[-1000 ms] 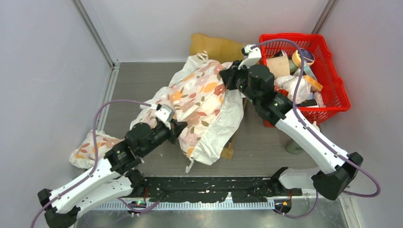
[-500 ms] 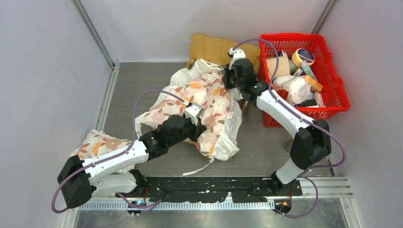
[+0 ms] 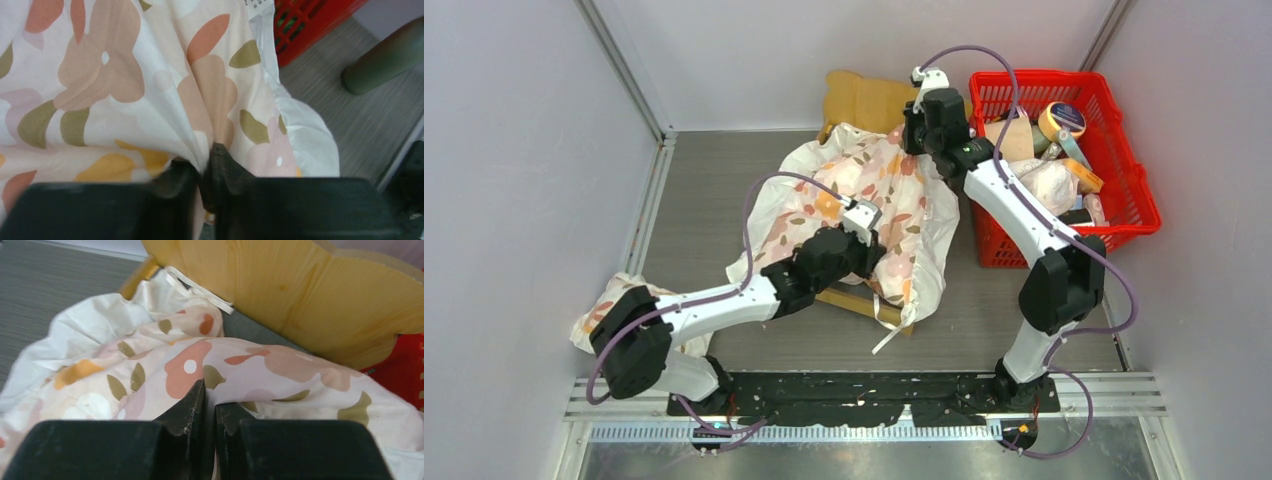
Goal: Set up the pet bed
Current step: Place the mattress on the bed frame, then adjust the mattress on the bed frame.
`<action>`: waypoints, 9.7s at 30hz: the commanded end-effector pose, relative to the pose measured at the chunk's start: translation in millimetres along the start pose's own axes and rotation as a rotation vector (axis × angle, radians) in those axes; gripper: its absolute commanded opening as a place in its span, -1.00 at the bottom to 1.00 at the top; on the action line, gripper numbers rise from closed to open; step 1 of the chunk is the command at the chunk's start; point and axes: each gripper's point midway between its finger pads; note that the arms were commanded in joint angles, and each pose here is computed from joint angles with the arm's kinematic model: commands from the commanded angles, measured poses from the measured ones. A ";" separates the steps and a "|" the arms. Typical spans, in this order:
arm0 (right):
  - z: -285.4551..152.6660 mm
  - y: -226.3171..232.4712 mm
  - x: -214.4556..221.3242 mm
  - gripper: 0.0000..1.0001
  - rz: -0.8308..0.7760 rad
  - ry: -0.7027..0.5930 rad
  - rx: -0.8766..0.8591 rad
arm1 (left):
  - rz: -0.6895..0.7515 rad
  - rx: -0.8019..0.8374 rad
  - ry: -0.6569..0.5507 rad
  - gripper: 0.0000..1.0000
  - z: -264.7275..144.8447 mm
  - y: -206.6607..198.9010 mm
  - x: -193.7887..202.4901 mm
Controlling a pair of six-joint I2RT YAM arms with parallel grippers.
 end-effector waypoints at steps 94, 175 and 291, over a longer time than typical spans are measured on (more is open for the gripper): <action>-233.0 105.9 194.5 0.03 0.105 0.336 -0.422 | 0.148 -0.117 0.220 0.54 -74.9 77.6 -64.4; -202.1 145.9 178.6 -0.21 0.265 0.055 -0.455 | -0.286 -0.180 0.109 -1.00 -12.5 -12.4 -101.4; -139.3 -62.9 36.3 -0.13 -0.346 -0.052 0.355 | -0.352 -0.106 0.218 -1.00 18.5 -27.6 -41.3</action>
Point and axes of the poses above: each gripper's point midway between its finger pads, its own z axis out along the fingers, its own y axis along the line the jaws close on, x = y × z, and after that the axes turned 4 degrees about -z, right-handed
